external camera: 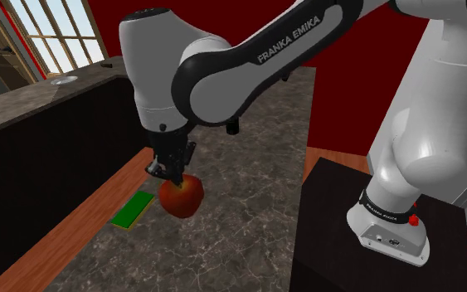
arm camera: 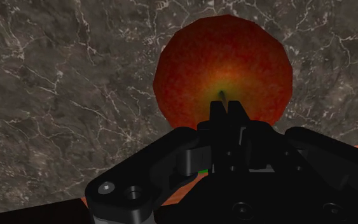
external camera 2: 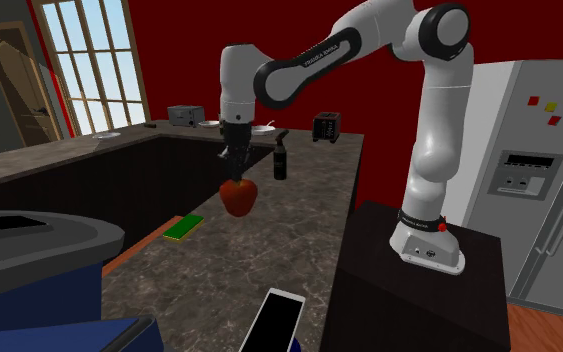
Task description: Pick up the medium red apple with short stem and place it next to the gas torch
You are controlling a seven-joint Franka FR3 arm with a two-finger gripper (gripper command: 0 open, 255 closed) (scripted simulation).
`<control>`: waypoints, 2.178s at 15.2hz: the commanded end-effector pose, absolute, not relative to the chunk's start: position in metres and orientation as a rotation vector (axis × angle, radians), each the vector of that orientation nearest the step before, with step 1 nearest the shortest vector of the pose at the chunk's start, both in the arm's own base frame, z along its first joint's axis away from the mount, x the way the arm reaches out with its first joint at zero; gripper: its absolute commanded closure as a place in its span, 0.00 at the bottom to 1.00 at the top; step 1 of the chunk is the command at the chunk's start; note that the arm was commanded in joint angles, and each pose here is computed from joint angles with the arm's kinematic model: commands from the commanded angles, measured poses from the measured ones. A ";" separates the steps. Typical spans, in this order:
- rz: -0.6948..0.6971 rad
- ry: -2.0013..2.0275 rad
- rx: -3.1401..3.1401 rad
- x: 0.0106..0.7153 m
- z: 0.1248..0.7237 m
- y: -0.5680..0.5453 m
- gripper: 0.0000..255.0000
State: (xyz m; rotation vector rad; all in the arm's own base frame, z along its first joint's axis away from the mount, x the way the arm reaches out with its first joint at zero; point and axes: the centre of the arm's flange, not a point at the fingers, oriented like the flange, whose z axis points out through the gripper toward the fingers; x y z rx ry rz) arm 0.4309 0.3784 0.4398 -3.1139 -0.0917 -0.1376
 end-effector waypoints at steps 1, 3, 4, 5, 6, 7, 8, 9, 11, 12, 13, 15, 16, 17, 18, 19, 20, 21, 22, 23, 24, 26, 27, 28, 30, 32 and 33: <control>-0.137 -0.092 -3.114 0.431 0.450 0.378 1.00; -0.137 -0.092 -3.114 0.431 0.460 0.378 1.00; -0.137 -0.092 -3.114 0.431 0.466 0.378 1.00; -0.137 -0.092 -3.114 0.431 0.471 0.378 1.00; -0.137 -0.092 -3.114 0.431 0.476 0.378 1.00; -0.137 -0.092 -3.114 0.431 0.481 0.378 1.00; -0.137 -0.092 -3.114 0.431 0.487 0.378 1.00; -0.137 -0.092 -3.114 0.431 0.492 0.378 1.00; -0.137 -0.092 -3.114 0.431 0.502 0.378 1.00; -0.137 -0.092 -3.114 0.431 0.508 0.378 1.00; -0.137 -0.092 -3.114 0.431 0.513 0.378 1.00; -0.137 -0.092 -3.114 0.431 0.524 0.378 1.00; -0.137 -0.092 -3.114 0.431 0.529 0.378 1.00; -0.137 -0.092 -3.114 0.431 0.534 0.378 1.00; -0.137 -0.092 -3.114 0.431 0.539 0.378 1.00; -0.137 -0.092 -3.114 0.431 0.545 0.378 1.00; -0.137 -0.092 -3.114 0.431 0.550 0.378 1.00; -0.137 -0.092 -3.114 0.431 0.555 0.378 1.00; -0.137 -0.092 -3.114 0.431 0.561 0.378 1.00; -0.137 -0.092 -3.114 0.431 0.566 0.378 1.00; -0.137 -0.092 -3.114 0.431 0.571 0.378 1.00; -0.137 -0.092 -3.114 0.431 0.582 0.378 1.00; -0.137 -0.092 -3.114 0.431 0.587 0.378 1.00; -0.137 -0.092 -3.114 0.431 0.592 0.378 1.00; -0.137 -0.092 -3.114 0.431 0.603 0.378 1.00; -0.137 -0.092 -3.114 0.431 0.613 0.378 1.00; -0.137 -0.092 -3.114 0.431 0.619 0.378 1.00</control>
